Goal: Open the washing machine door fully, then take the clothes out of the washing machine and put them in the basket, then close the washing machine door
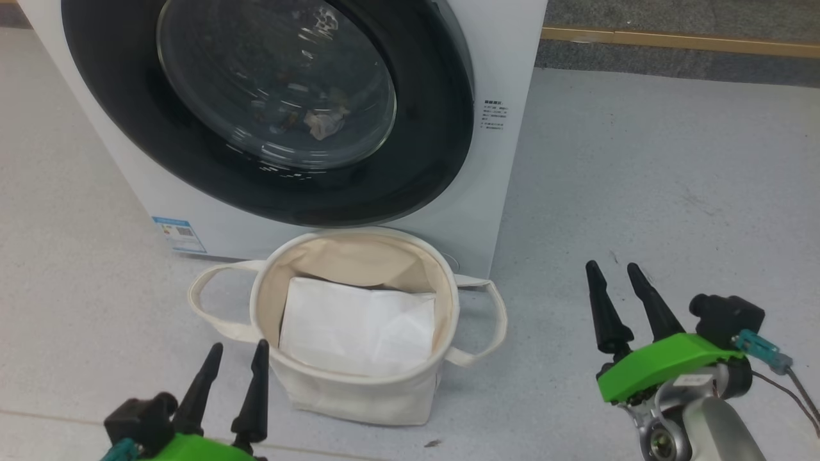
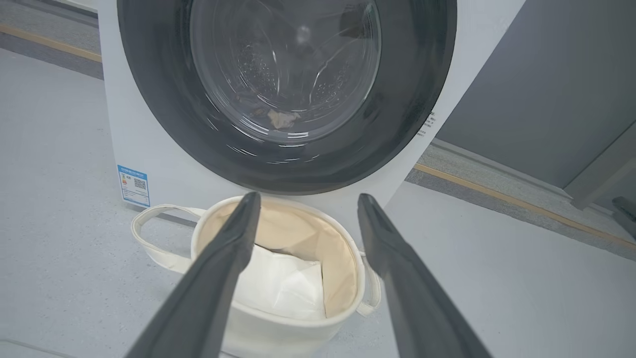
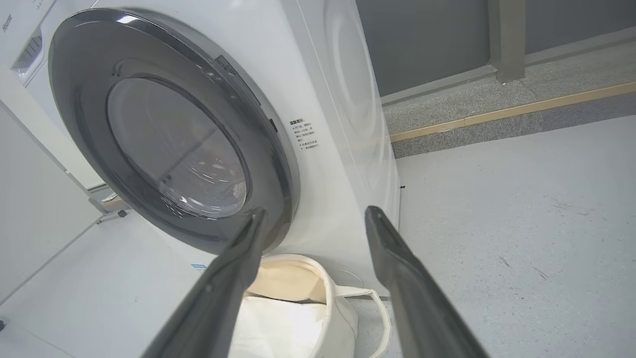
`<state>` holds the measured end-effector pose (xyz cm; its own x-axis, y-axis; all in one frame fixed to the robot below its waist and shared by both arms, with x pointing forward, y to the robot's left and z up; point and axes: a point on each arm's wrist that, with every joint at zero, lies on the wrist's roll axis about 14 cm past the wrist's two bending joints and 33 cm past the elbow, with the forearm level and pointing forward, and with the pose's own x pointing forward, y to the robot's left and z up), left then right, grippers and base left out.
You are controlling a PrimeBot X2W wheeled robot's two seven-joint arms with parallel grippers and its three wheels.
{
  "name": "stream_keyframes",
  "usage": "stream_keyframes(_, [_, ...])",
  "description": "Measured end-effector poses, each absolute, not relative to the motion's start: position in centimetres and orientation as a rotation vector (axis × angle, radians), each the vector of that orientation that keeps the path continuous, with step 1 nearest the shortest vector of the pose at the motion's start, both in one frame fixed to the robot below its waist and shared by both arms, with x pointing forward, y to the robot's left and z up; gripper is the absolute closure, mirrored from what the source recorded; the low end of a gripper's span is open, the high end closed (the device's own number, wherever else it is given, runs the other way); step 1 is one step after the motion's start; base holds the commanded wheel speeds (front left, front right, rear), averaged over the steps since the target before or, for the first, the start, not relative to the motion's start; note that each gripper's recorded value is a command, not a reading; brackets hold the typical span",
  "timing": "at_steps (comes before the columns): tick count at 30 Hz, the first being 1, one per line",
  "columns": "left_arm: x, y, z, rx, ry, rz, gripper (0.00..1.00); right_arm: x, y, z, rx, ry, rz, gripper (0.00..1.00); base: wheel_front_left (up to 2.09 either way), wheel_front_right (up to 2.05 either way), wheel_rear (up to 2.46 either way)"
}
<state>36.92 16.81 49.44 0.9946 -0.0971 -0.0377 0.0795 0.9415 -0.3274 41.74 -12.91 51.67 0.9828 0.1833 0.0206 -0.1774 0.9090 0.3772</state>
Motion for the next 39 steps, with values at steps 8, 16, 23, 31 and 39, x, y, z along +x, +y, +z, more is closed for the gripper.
stream_keyframes(8, [36.9,16.5,48.4,-0.198,0.07,-0.103,0.0,42.2,-12.3,51.9,0.246,-0.003,0.213,0.0,0.0,0.0,0.0])
stream_keyframes(16, [37.2,15.9,48.4,-0.101,0.054,-0.122,0.0,42.6,-11.6,51.9,0.156,-0.021,0.238,0.0,0.0,0.0,0.0])
stream_keyframes(23, [37.5,15.9,47.9,-0.108,0.057,-0.109,0.0,43.3,-10.7,52.1,0.193,-0.037,0.262,0.0,0.0,0.0,0.0])
stream_keyframes(31, [37.9,16.1,47.4,-0.046,0.058,-0.099,0.0,43.8,-10.5,51.9,0.157,-0.053,0.267,0.0,0.0,0.0,0.0])
stream_keyframes(39, [38.3,15.3,48.0,0.025,0.018,-0.134,0.0,44.4,-10.0,52.6,0.081,-0.092,0.29,0.0,0.0,0.0,0.0])
